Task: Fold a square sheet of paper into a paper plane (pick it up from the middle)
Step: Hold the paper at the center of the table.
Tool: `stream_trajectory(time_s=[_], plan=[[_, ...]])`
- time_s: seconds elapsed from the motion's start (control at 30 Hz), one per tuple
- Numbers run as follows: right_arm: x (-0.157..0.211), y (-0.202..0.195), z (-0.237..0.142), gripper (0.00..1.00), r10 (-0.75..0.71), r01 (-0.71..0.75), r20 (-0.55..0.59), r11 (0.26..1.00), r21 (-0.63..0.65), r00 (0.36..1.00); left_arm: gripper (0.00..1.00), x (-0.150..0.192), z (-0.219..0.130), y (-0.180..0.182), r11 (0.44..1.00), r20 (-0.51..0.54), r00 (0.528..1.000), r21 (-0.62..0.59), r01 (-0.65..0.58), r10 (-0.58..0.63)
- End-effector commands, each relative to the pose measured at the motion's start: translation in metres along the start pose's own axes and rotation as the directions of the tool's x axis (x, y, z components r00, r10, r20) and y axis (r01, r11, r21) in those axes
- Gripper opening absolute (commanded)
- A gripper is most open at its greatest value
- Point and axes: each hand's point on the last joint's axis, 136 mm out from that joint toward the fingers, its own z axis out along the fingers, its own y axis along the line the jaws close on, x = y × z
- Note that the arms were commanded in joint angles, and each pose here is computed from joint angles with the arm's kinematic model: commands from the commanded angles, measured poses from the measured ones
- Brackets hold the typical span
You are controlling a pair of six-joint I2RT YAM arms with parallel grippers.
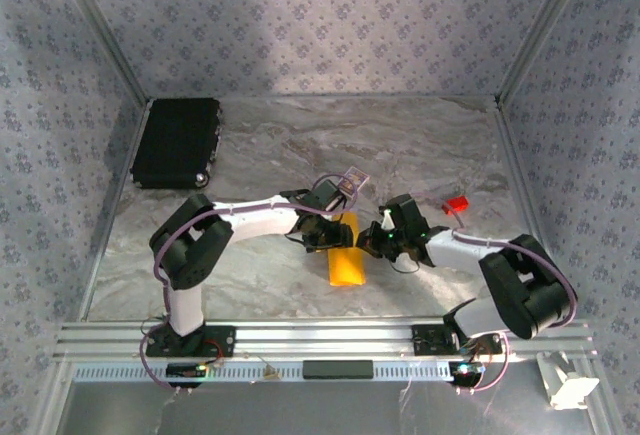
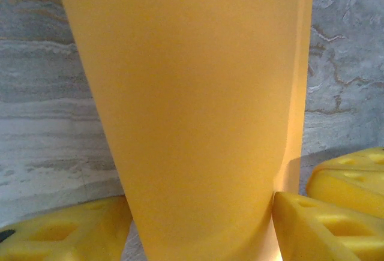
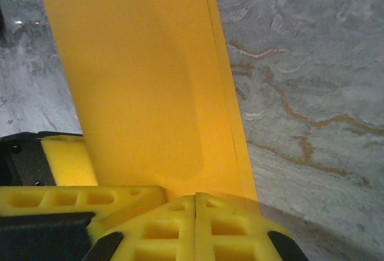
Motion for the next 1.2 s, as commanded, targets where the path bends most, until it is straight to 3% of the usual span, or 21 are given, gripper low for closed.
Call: stream_trajectory(time_s=[0.0, 0.23, 0.4, 0.63, 1.17], plan=[[0.005, -0.001, 0.008, 0.00, 0.008, -0.008, -0.035, 1.000, -0.006, 0.999, 0.65, 0.016, 0.022, 0.029, 0.994, -0.054, 0.998, -0.113, 0.003, -0.009], [0.016, -0.041, 0.014, 0.00, 0.055, -0.046, -0.062, 0.988, 0.147, 0.997, 0.67, 0.006, 0.002, 0.009, 0.999, 0.001, 1.000, -0.053, -0.004, 0.004], [0.016, -0.046, 0.012, 0.00, 0.093, -0.085, -0.042, 0.983, 0.160, 0.995, 0.70, -0.005, -0.027, -0.011, 0.997, 0.081, 0.996, 0.076, 0.017, -0.023], [0.015, -0.047, 0.011, 0.00, 0.149, -0.146, -0.009, 0.978, 0.149, 0.989, 0.71, -0.009, -0.034, -0.002, 0.976, 0.102, 0.988, 0.198, 0.090, -0.112], [0.014, -0.049, 0.007, 0.00, 0.168, -0.168, 0.012, 0.974, 0.151, 0.986, 0.52, -0.001, -0.012, 0.002, 0.976, 0.041, 0.995, 0.200, 0.086, -0.096]])
